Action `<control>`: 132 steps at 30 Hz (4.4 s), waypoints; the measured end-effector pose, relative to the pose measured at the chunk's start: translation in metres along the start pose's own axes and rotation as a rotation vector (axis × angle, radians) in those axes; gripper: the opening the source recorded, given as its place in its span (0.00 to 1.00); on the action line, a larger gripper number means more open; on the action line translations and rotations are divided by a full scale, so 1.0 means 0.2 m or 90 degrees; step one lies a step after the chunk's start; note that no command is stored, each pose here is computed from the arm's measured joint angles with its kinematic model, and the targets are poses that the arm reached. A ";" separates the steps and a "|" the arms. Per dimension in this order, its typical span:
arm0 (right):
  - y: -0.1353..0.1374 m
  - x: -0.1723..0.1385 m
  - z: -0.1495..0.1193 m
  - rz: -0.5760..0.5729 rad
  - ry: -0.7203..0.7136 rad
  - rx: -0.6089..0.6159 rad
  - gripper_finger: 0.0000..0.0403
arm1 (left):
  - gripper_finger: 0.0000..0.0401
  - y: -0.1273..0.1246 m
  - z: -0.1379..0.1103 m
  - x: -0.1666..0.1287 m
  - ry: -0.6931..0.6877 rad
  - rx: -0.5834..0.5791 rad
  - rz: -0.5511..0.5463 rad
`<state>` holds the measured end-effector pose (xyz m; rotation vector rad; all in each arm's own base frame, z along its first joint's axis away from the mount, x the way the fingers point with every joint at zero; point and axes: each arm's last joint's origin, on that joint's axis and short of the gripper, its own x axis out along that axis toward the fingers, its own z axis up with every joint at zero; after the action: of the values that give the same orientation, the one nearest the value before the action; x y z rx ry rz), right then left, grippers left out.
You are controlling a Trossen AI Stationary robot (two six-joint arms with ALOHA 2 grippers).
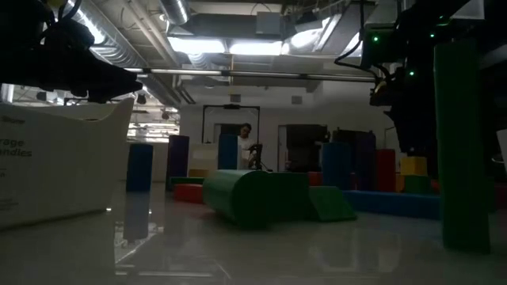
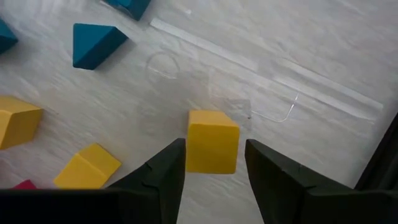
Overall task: Sort blocks
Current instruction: Put the yellow block into the bottom right white bin, then put the purple block into the middle white bin
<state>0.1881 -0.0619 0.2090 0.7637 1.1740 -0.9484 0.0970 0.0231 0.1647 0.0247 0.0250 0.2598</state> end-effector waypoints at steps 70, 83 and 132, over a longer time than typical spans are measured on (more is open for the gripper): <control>0.11 -0.56 -0.11 0.187 0.273 -0.142 0.34 | 0.53 0.00 0.00 0.00 0.000 0.000 0.000; 0.21 -0.65 -0.52 0.101 0.257 -0.248 0.35 | 0.53 0.00 0.00 0.00 0.000 0.000 0.000; 0.22 -0.69 -0.66 0.088 -0.094 -0.315 0.55 | 0.53 -0.16 0.27 0.29 0.181 -0.118 -0.099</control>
<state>0.1596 0.1016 0.3134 0.3630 1.1463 -0.5536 0.1627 0.0054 0.2159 -0.1982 0.2842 0.1077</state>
